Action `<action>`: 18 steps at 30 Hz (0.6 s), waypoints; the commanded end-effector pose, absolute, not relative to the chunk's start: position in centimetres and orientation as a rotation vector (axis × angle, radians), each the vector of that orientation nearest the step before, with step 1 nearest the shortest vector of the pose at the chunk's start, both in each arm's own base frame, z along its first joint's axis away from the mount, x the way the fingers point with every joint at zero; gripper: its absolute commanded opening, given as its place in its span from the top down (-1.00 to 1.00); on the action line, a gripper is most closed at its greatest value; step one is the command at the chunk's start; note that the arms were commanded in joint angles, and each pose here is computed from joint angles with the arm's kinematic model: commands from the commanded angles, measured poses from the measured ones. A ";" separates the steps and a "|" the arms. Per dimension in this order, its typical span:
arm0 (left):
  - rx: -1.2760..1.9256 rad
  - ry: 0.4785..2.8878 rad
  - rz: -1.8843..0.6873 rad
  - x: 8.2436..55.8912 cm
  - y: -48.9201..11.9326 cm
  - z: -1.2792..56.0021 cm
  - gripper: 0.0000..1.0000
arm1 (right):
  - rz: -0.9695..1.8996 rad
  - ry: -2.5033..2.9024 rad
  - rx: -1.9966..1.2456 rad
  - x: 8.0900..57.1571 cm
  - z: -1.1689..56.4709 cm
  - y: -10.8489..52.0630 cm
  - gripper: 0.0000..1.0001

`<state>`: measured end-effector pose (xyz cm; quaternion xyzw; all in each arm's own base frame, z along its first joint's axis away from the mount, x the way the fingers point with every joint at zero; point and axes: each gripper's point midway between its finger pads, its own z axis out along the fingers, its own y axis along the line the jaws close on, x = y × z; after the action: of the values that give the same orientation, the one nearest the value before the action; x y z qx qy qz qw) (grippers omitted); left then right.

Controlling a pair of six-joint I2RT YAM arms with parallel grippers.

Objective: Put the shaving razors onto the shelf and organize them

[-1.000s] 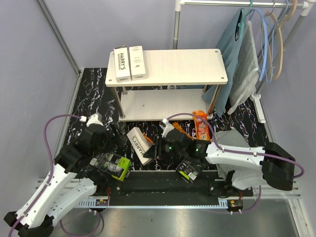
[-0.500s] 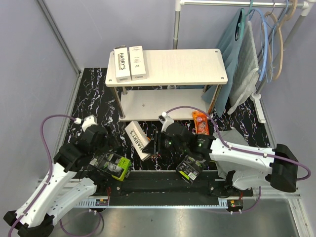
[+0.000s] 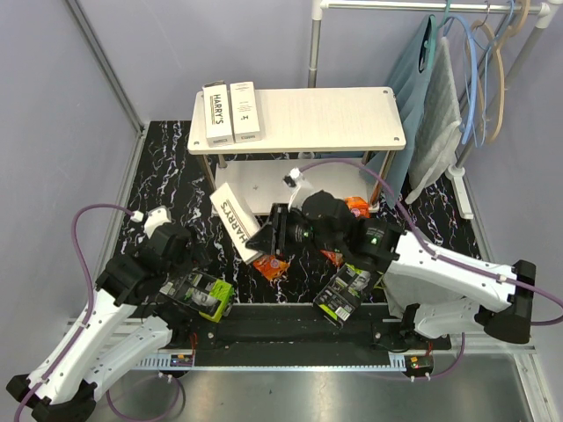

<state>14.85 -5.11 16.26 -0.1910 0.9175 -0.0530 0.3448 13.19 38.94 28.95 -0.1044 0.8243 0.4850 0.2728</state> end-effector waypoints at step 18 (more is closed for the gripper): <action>-0.464 2.382 -0.193 15.2 -6.0 16.2 -0.98 | 1.113 1.843 -0.118 26.1 47.6 33.2 0.62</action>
<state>14.76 -5.45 16.12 -0.1864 0.9198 -0.0602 0.3399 24.00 34.42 45.81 -0.0490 0.7567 0.4655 0.4564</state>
